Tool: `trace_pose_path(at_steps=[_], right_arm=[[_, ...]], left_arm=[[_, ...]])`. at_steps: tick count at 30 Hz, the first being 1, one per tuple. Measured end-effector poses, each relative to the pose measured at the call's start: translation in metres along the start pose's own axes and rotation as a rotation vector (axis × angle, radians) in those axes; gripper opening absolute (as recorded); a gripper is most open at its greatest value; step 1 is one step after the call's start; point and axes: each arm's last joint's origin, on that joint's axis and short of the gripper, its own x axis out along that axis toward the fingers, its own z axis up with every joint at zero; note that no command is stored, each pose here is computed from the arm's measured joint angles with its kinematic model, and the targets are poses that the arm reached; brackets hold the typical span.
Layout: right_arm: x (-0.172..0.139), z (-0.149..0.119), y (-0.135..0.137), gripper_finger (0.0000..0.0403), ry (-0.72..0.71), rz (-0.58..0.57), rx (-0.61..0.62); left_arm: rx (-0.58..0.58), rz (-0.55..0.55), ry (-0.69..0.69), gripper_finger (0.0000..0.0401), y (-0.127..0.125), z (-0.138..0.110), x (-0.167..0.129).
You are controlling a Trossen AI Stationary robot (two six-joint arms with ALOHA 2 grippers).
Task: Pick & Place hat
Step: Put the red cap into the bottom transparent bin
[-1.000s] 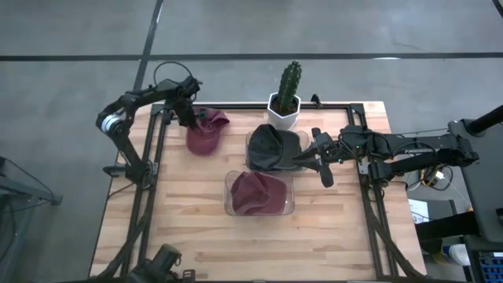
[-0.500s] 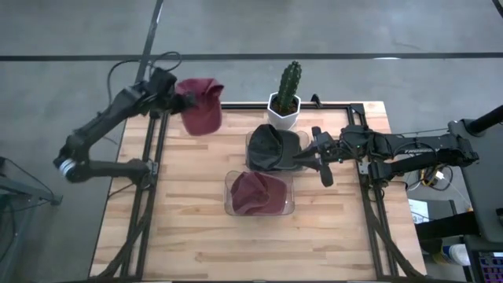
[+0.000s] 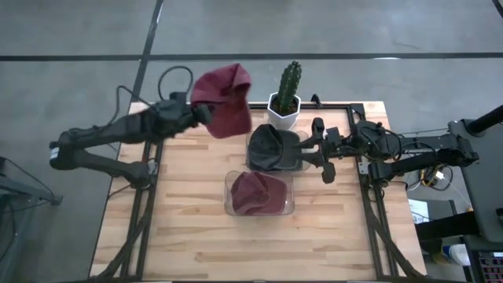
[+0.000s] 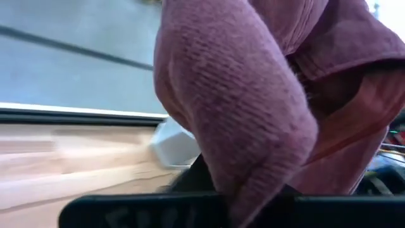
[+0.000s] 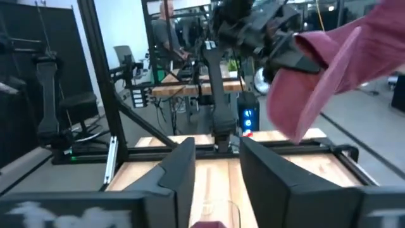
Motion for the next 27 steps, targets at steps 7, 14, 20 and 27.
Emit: trace_pose_path(at_steps=[7,14,20,27], right_arm=[[0.000,0.002,-0.002,0.0183,-0.031,-0.091,-0.035],[-0.001,0.011,-0.005,0.0218,-0.083,-0.231,-0.063],[0.003,0.022,-0.007,0.0221,-0.108,-0.308,-0.087],[0.035,0.032,-0.013,0.0221,-0.058,-0.465,-0.153]], left_arm=[[0.021,-0.117,-0.073,0.0000,-0.039,-0.039,0.019],[0.008,-0.179,-0.106,0.0000,-0.058,-0.064,0.050],[0.035,-0.212,-0.141,0.0000,-0.066,-0.074,0.065],[0.063,-0.241,-0.167,0.0000,-0.073,-0.069,0.060]])
